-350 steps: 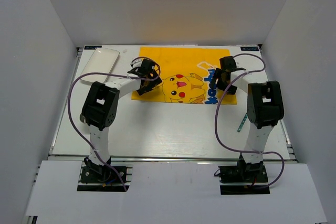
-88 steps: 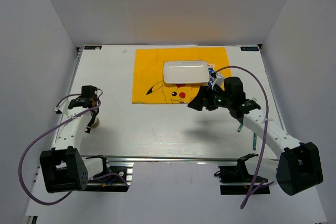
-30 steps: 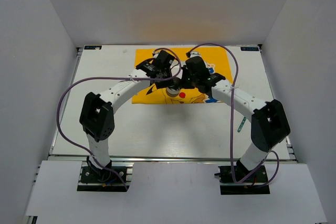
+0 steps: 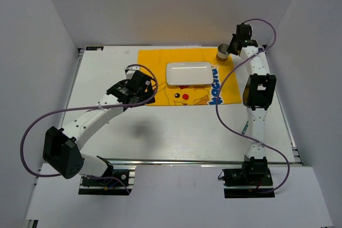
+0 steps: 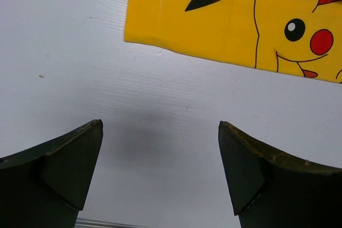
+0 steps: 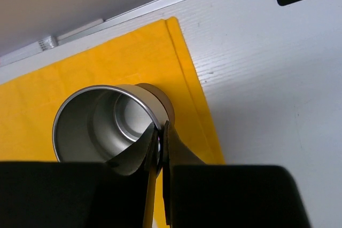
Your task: Set the dinner table for one person
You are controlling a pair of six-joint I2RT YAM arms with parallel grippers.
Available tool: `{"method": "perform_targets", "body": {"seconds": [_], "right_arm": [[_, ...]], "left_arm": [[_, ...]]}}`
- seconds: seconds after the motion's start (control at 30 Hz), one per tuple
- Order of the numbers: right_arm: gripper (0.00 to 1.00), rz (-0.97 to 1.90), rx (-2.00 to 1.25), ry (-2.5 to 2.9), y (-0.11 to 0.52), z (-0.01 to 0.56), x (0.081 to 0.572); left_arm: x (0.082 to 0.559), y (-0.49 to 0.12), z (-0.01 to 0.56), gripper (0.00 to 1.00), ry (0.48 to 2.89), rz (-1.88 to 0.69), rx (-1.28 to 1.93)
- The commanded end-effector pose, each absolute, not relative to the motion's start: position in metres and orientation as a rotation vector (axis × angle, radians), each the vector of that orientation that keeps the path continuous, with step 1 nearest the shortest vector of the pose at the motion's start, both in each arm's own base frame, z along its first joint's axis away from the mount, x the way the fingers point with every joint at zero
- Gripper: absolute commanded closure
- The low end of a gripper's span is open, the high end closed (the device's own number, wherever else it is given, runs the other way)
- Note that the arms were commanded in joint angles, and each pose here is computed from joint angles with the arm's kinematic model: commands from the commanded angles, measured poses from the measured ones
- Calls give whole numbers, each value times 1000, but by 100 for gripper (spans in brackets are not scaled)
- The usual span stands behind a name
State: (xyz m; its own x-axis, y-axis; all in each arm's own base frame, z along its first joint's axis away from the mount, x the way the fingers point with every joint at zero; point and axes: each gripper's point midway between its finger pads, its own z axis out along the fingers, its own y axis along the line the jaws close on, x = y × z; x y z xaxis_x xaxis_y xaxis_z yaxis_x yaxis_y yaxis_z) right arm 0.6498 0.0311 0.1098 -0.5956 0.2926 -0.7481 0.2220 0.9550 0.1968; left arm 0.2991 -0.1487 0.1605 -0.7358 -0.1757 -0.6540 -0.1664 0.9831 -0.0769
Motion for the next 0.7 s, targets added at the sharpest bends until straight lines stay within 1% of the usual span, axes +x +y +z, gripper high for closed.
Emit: {"method": "perform_targets", "body": {"seconds": [0.0,0.13,0.37,0.4,0.43,0.47,0.5,0.53,0.57,0.6,0.63,0.67], "right_arm": [[100,197,312,2152,42,125,671],[100,220,316,2148,43,115,675],[100,249,329,2120,45,118,681],[97,246,331,2120,45,119,681],[87,231,335,2118,43,120,681],[60,235,333,2122,43,121,680],[45,239,332,2122,43,122,679],[33,240,330,2106,43,136,678],[11,253,328,2096,43,146,676],[11,268,325,2086,47,155,673],[11,295,309,2038,49,188,669],[11,307,301,2004,50,210,666]], "left_arm": [[303,-153,161,2,2397,-42,-211],[302,-155,158,2,2403,-48,-208],[300,-155,152,2,2421,-40,-210],[300,-154,152,2,2421,-38,-210],[300,-154,152,2,2423,-38,-209],[300,-154,152,2,2423,-37,-207],[299,-154,152,2,2427,-35,-208],[300,-154,152,2,2425,-33,-207],[299,-153,154,2,2426,-33,-209],[298,-153,154,2,2427,-34,-206],[296,-152,156,2,2432,-30,-201],[295,-151,158,2,2433,-29,-199]]}}
